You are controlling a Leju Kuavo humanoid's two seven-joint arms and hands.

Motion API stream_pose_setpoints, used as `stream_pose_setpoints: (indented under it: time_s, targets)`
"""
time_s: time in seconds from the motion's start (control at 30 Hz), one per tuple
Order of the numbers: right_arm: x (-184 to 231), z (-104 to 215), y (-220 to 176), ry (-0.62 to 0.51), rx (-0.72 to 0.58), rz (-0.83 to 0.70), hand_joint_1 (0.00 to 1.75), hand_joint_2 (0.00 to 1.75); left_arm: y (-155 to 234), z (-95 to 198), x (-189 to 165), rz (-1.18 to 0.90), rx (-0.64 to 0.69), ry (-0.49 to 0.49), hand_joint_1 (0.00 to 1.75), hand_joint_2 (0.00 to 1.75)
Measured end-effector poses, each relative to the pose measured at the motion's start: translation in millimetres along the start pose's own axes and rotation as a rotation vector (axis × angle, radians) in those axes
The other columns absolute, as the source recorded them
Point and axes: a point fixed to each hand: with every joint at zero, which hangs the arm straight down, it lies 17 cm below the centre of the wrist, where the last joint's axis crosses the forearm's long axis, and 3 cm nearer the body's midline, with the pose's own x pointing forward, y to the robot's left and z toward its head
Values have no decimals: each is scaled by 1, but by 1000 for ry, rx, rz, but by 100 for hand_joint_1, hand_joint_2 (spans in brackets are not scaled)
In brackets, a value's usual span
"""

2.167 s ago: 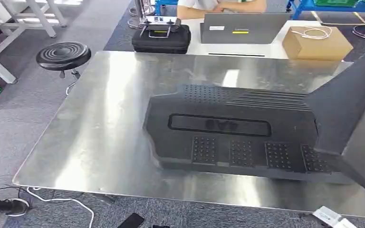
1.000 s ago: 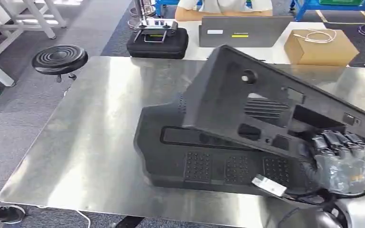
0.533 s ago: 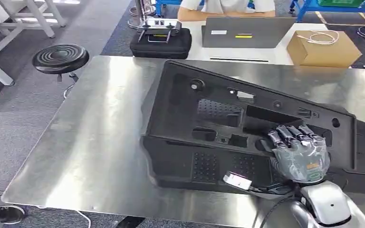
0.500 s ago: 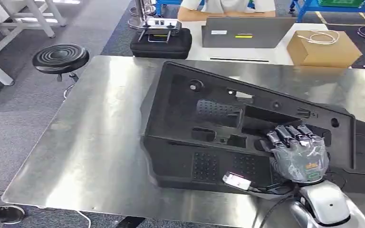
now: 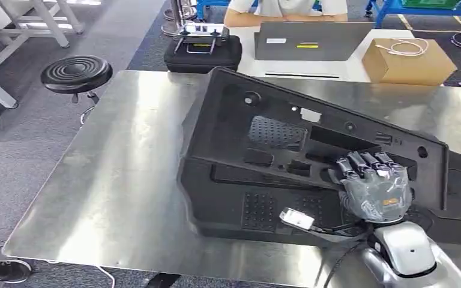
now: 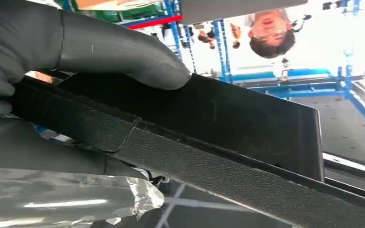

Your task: Take the parts from the cabinet and place them on the table.

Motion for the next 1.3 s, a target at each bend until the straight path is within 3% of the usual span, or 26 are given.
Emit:
stream_pose_setpoints:
  time_s: [0.37,0.73,0.77,1.07,1.3]
  targets:
    - [-25,-20,7,65,-8,43,175,175,-5,0,8,87,-23,-22,0,175]
    - [-23,-26,16,48,5,52,175,175,-8,1,12,86,-41,-40,0,175]
    - [-23,-26,17,48,7,53,175,175,-8,1,12,86,-41,-40,0,0]
    - [-54,-33,26,160,45,133,175,175,-2,-1,3,69,-7,10,0,0]
    - [-45,-28,54,85,121,208,175,175,-2,-1,4,59,-11,9,0,0]
